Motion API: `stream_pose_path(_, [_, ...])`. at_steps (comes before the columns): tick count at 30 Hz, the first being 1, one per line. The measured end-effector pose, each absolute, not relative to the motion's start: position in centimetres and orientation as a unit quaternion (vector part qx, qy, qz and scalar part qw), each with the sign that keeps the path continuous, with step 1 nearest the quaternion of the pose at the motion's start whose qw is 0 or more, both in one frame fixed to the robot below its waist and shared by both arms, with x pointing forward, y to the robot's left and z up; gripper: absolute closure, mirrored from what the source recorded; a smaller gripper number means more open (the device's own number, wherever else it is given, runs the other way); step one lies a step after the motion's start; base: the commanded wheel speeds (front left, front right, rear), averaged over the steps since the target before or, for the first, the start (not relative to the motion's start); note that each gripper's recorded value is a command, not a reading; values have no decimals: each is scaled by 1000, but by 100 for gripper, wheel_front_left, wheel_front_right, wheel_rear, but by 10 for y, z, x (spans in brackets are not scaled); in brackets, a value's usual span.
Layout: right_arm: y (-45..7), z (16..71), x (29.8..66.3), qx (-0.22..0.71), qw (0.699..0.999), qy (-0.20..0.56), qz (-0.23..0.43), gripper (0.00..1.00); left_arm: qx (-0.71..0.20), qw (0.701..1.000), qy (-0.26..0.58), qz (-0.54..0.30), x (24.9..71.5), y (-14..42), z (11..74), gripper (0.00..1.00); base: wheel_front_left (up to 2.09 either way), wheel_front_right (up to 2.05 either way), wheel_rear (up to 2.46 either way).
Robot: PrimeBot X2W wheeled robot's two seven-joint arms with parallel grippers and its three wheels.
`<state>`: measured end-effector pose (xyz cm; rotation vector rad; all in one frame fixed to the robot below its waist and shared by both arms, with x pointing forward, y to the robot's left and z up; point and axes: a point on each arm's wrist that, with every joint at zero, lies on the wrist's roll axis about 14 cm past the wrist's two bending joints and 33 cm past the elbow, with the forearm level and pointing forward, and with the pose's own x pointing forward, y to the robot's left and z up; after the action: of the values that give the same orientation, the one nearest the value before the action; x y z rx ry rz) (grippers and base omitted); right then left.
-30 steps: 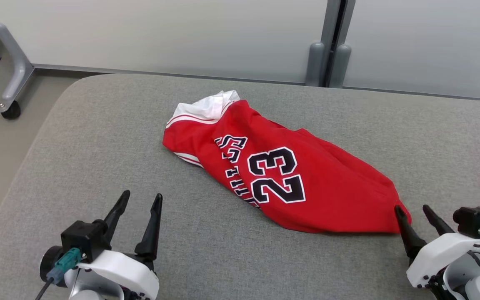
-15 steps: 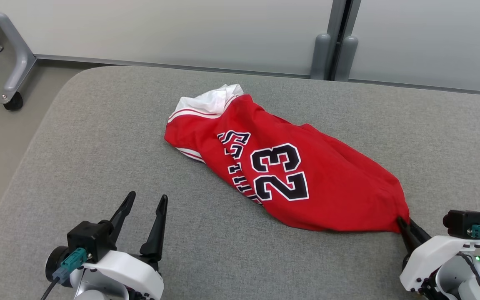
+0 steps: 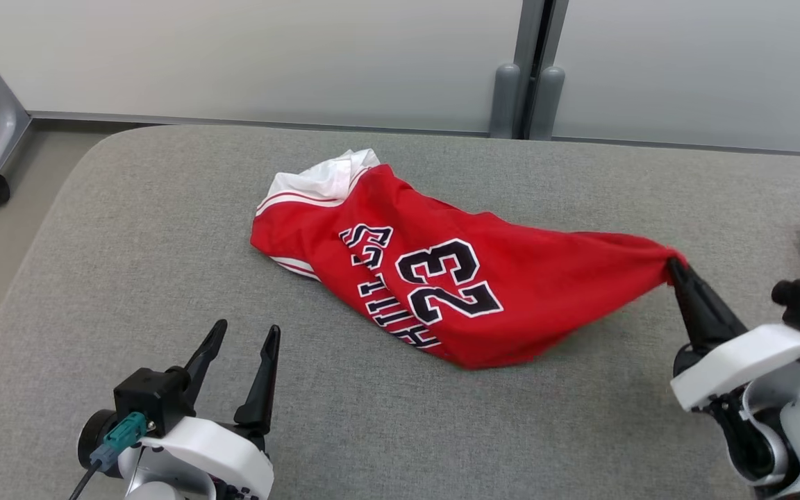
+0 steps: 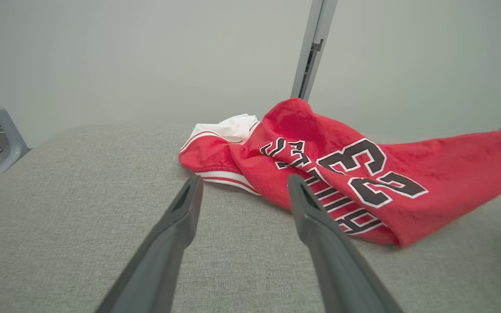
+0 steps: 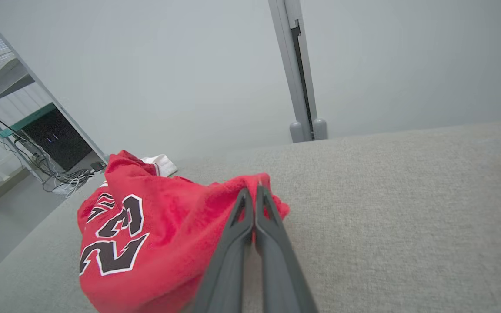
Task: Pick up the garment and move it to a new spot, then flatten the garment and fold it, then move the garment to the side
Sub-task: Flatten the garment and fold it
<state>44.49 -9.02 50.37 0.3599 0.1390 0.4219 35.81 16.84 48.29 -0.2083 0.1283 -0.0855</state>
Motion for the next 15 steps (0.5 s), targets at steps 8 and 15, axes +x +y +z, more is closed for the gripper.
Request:
stream_pose_path(8, [-70,603,451,164,944,-55,280,100,-107,991,60,-53,358,161,485,0,0,0,0])
stream_pose_path(15, [-41,674,440,154,916,-132,347,100,-111,991,59,-55,353,160,485,0,0,0,0])
